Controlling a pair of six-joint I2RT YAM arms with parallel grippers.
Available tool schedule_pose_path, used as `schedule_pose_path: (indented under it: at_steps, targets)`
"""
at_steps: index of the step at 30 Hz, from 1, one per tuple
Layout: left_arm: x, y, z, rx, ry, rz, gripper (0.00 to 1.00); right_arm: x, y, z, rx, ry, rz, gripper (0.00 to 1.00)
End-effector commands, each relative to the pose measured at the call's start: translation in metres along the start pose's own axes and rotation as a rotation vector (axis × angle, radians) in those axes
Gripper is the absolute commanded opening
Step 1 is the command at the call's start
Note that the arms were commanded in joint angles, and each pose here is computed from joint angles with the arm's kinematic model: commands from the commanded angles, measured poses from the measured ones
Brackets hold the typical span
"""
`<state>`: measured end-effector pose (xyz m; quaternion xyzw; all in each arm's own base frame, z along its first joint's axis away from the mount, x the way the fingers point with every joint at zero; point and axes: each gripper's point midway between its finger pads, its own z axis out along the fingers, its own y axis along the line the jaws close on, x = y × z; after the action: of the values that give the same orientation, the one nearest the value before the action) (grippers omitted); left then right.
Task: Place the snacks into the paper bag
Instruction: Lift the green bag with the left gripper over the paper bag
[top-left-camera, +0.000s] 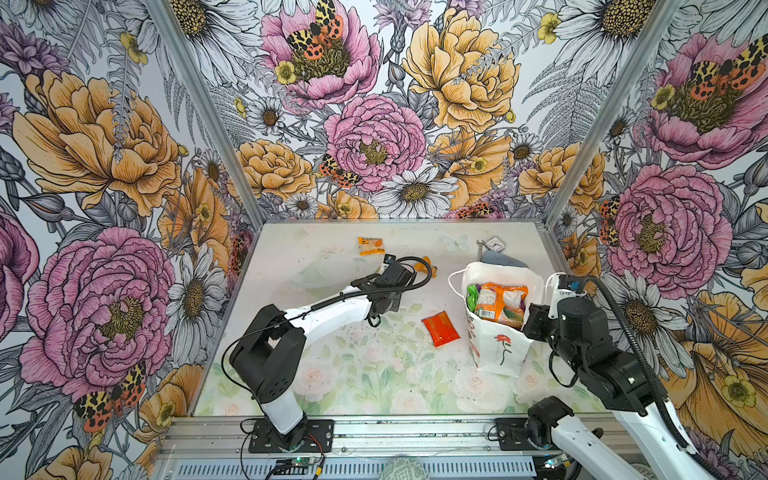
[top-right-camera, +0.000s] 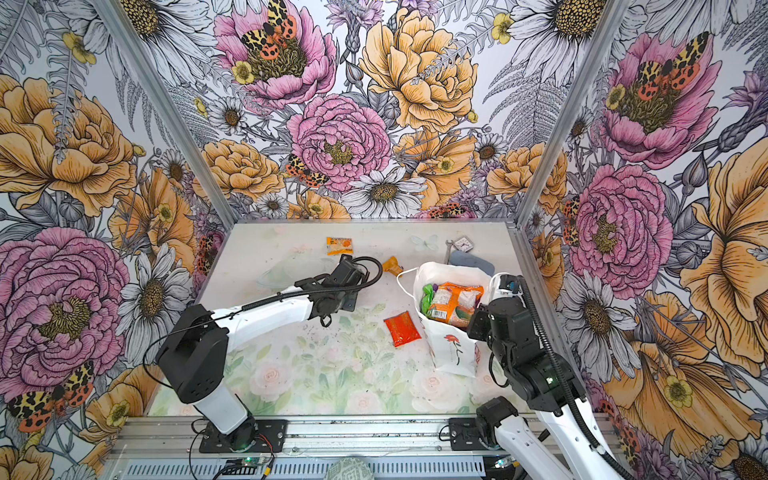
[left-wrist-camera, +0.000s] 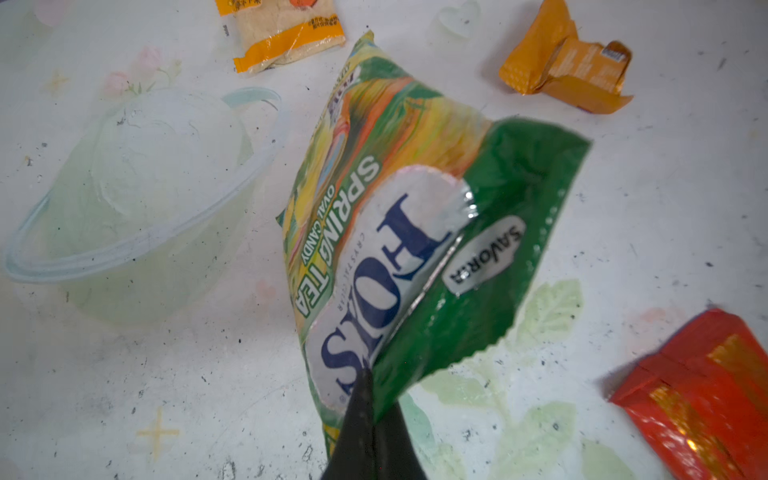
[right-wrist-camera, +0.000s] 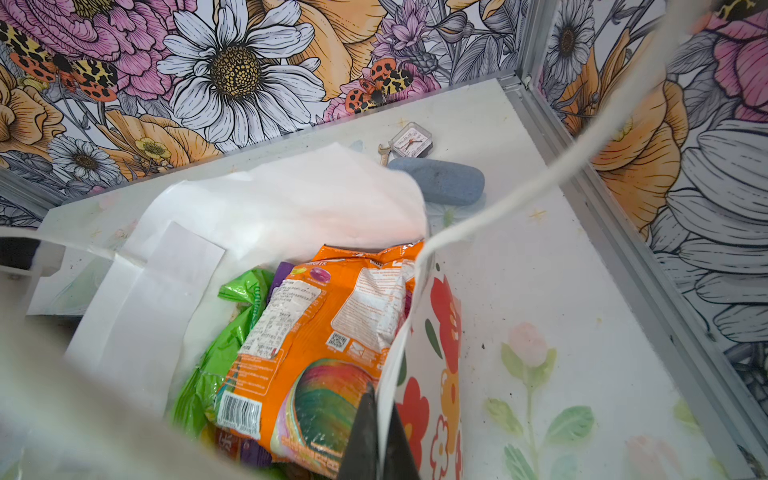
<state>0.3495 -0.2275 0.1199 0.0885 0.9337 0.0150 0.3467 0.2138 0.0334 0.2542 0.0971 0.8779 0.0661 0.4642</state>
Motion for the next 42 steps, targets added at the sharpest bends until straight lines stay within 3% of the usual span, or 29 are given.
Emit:
schedule_pose_path:
  at_steps: [1,9,27,34,42]
  targets:
    - [-0.019,-0.011,-0.024,0.087,-0.087,-0.097,0.00,-0.043,0.010,-0.014,-0.040,-0.160,0.045,0.00]
    - [-0.032,-0.011,-0.077,0.104,-0.241,-0.101,0.00,-0.041,0.011,-0.014,-0.055,-0.159,0.054,0.00]
    - [-0.033,-0.011,-0.145,0.209,-0.408,-0.142,0.00,-0.042,0.013,-0.014,-0.067,-0.159,0.071,0.00]
    - [-0.042,0.001,-0.190,0.221,-0.525,-0.151,0.00,-0.044,0.015,-0.013,-0.073,-0.158,0.075,0.00]
    - [-0.064,0.020,-0.232,0.249,-0.582,-0.164,0.00,-0.044,0.021,-0.012,-0.103,-0.155,0.082,0.00]
